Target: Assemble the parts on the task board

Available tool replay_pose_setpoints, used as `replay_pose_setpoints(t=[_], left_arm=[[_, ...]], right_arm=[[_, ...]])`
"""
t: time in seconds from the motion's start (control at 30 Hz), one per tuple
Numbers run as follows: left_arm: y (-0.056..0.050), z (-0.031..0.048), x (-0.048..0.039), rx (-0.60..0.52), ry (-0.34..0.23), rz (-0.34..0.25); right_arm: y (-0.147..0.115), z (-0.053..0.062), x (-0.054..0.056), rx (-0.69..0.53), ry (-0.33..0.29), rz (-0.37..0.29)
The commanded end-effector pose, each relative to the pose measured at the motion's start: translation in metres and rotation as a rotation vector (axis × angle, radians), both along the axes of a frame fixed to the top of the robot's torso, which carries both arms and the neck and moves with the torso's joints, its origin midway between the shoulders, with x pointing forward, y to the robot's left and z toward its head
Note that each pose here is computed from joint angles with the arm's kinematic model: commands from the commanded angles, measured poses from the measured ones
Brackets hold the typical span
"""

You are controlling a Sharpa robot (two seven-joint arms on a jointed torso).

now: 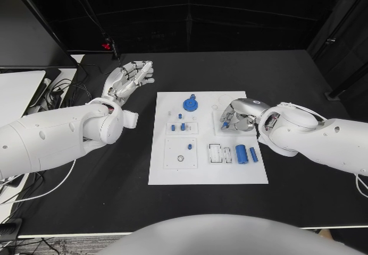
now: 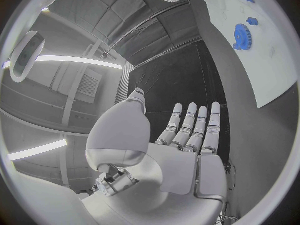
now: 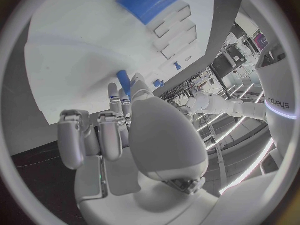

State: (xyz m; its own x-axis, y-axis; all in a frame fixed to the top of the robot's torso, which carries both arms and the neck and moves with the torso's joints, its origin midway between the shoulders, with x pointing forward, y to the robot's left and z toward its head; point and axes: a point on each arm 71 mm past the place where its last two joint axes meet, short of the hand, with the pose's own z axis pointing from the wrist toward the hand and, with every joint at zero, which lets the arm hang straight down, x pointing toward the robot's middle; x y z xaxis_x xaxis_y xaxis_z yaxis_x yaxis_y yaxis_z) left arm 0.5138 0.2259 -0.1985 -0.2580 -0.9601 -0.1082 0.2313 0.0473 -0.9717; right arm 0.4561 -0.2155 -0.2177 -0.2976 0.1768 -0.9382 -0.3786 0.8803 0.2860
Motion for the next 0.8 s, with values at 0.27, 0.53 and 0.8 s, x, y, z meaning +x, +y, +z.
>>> replay_pose_setpoints(t=[0.27, 0.53, 0.8], left_arm=[[-0.0005, 0.0044, -0.0009, -0.038, -0.041, 0.000], [0.0009, 0.0039, -0.0003, -0.054, -0.029, 0.011], [0.0013, 0.0039, -0.0002, -0.056, -0.029, 0.013]], right_arm=[[0.0028, -0.0010, -0.0006, -0.031, 0.013, 0.007], [0.0038, -0.0001, -0.0004, -0.021, 0.001, 0.015], [0.0040, 0.0040, -0.0008, 0.016, -0.044, 0.027]])
